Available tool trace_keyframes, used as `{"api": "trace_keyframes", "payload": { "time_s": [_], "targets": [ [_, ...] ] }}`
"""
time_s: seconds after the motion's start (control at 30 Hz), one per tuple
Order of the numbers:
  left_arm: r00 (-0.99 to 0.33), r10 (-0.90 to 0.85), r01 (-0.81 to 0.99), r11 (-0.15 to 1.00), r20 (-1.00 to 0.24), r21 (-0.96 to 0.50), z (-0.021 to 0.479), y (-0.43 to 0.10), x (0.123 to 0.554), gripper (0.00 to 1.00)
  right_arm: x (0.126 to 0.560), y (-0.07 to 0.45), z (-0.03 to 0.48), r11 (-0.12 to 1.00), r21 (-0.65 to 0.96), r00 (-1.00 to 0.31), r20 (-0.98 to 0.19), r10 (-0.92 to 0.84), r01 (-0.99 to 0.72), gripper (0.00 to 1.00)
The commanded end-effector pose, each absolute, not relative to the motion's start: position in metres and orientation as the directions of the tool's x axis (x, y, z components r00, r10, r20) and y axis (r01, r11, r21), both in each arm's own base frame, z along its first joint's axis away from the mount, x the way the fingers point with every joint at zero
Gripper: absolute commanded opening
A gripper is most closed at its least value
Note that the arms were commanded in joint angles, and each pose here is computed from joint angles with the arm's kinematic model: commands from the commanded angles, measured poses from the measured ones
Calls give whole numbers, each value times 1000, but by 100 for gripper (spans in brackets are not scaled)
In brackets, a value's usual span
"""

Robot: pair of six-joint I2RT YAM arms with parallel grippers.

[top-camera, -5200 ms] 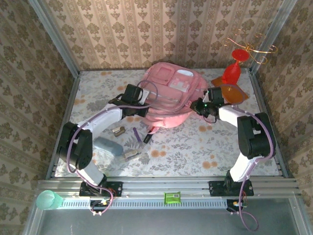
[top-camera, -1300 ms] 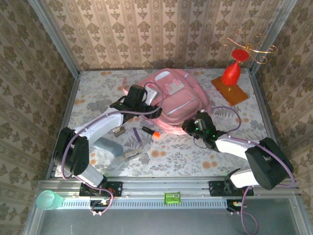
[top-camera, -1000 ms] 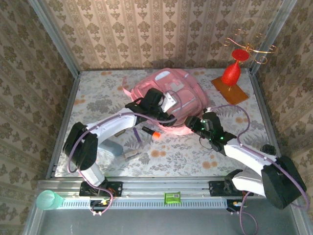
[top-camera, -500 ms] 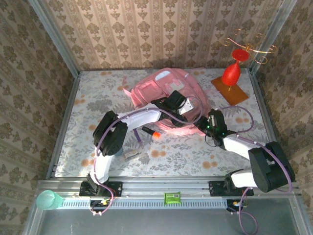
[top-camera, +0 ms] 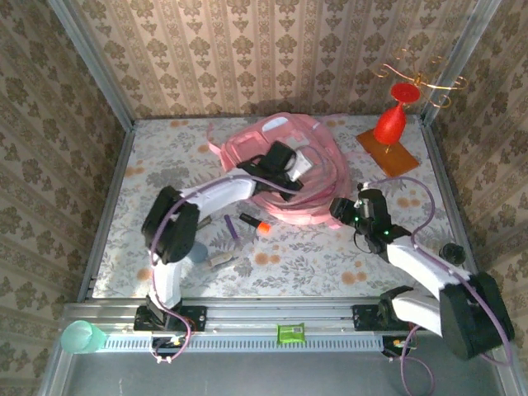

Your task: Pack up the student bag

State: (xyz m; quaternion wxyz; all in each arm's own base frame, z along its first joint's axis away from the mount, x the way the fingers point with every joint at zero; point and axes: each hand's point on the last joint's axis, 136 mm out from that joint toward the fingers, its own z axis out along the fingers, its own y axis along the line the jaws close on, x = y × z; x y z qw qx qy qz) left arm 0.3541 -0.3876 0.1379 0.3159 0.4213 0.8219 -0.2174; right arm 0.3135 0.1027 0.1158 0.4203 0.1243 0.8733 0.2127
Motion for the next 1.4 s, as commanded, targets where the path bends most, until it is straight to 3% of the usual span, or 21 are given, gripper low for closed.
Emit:
{"api": "trace_keyframes", "payload": {
  "time_s": [0.0, 0.13, 0.23, 0.3, 0.43, 0.63, 1.0, 1.1, 1.37],
  "targets": [
    [-542, 256, 775, 520, -801, -359, 215, -383, 369, 0, 298, 138, 153, 922, 308, -559, -819, 132, -234, 53],
    [-594, 185, 747, 486, -783, -453, 231, -375, 379, 0, 266, 217, 163, 797, 180, -446, -886, -122, -576, 56],
    [-619, 184, 735, 478, -764, -480, 232, -372, 384, 0, 243, 279, 151, 643, 44, -350, -866, -357, -765, 73],
    [-626, 188, 732, 476, -757, -487, 233, -371, 386, 0, 230, 320, 139, 522, -36, -265, -832, -488, -852, 77],
    [-624, 201, 736, 477, -755, -481, 233, -371, 387, 0, 209, 394, 105, 282, -114, -93, -773, -627, -953, 82],
    [-618, 217, 746, 466, -755, -477, 235, -370, 381, 0, 190, 458, 76, 48, -65, 13, -714, -700, -997, 86],
    [-602, 243, 756, 481, -760, -444, 230, -366, 379, 0, 197, 471, 17, 3, -40, 21, -592, -806, -999, 80],
    [-600, 245, 757, 482, -762, -441, 230, -365, 379, 0, 194, 469, 8, -3, -28, 19, -575, -818, -1000, 72],
    [-604, 253, 753, 491, -756, -437, 227, -365, 381, 0, 190, 448, 16, 29, -37, -4, -559, -829, -999, 41]
  ]
}}
